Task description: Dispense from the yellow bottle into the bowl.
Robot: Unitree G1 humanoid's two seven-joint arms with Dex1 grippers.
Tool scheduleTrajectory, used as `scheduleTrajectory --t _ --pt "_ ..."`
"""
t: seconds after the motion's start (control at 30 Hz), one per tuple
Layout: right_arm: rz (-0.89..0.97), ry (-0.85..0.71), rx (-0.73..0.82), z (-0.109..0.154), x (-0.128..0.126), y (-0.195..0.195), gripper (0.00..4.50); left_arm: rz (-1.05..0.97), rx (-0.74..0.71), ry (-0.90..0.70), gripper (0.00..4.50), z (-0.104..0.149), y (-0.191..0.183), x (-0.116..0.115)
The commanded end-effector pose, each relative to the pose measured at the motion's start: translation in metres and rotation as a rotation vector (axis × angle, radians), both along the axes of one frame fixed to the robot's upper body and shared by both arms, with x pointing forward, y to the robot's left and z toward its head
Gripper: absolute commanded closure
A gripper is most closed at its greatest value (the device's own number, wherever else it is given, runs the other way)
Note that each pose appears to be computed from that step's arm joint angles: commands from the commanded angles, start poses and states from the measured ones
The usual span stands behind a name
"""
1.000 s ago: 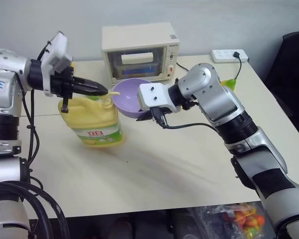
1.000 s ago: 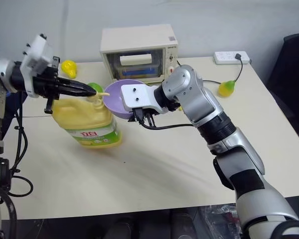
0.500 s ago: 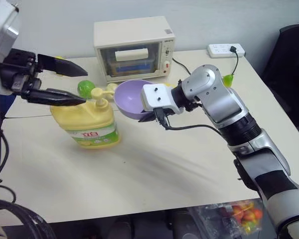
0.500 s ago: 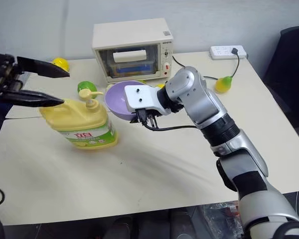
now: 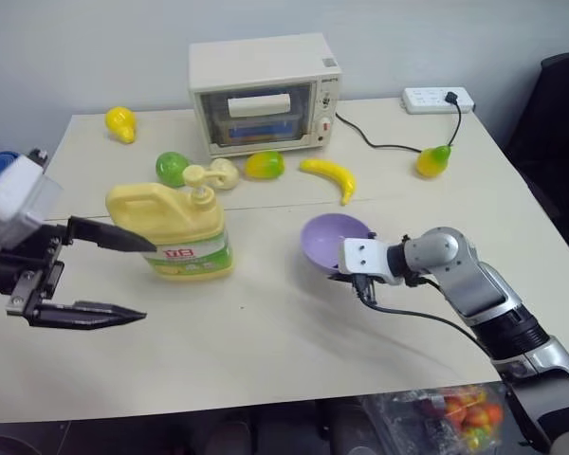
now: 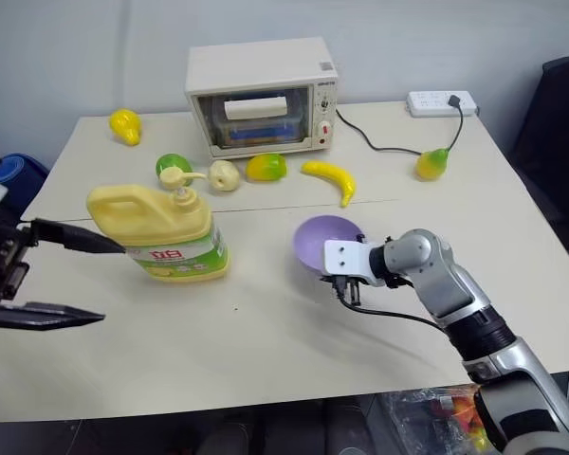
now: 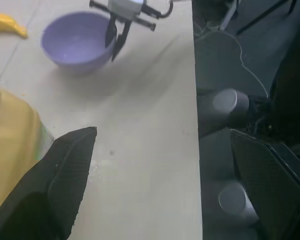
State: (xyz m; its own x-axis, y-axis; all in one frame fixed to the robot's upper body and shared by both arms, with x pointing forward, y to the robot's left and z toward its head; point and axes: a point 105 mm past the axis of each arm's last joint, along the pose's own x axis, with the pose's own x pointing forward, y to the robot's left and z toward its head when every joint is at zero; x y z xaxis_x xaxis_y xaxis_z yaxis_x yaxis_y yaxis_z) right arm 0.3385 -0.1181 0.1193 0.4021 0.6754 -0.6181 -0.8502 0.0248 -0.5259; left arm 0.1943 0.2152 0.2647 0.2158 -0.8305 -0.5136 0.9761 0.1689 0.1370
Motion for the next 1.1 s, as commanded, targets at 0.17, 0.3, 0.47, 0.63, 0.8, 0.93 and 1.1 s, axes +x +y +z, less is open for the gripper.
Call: scheduleTrajectory --t 0.17,0.3,0.47,0.63,0.8,0.93,1.1 --pt "-0.072 -0.084 0.074 -0.008 0.013 -0.016 3.29 0.059 0.043 -0.092 0.00 -0.006 0.005 -0.004" --pt "-0.068 -0.069 0.089 -0.009 0.012 -0.016 1.96 0.079 0.018 -0.115 0.00 -0.005 0.006 -0.001" --pt "-0.074 -0.045 0.124 0.012 0.001 -0.028 0.21 0.104 -0.008 -0.112 0.00 -0.001 0.011 0.002" --pt "-0.099 0.027 0.235 0.058 -0.023 -0.052 0.03 0.166 -0.013 -0.109 0.00 0.001 0.028 0.004" --pt "-0.170 0.210 0.333 0.103 -0.059 -0.102 0.03 0.241 -0.027 -0.085 0.00 0.009 0.055 -0.009" --pt "-0.224 0.319 0.398 0.122 -0.079 -0.128 0.03 0.315 -0.084 -0.117 0.00 0.026 0.071 -0.013" --pt "-0.277 0.298 0.518 0.137 -0.075 -0.134 0.03 0.355 -0.125 -0.111 0.00 0.029 0.075 -0.014"
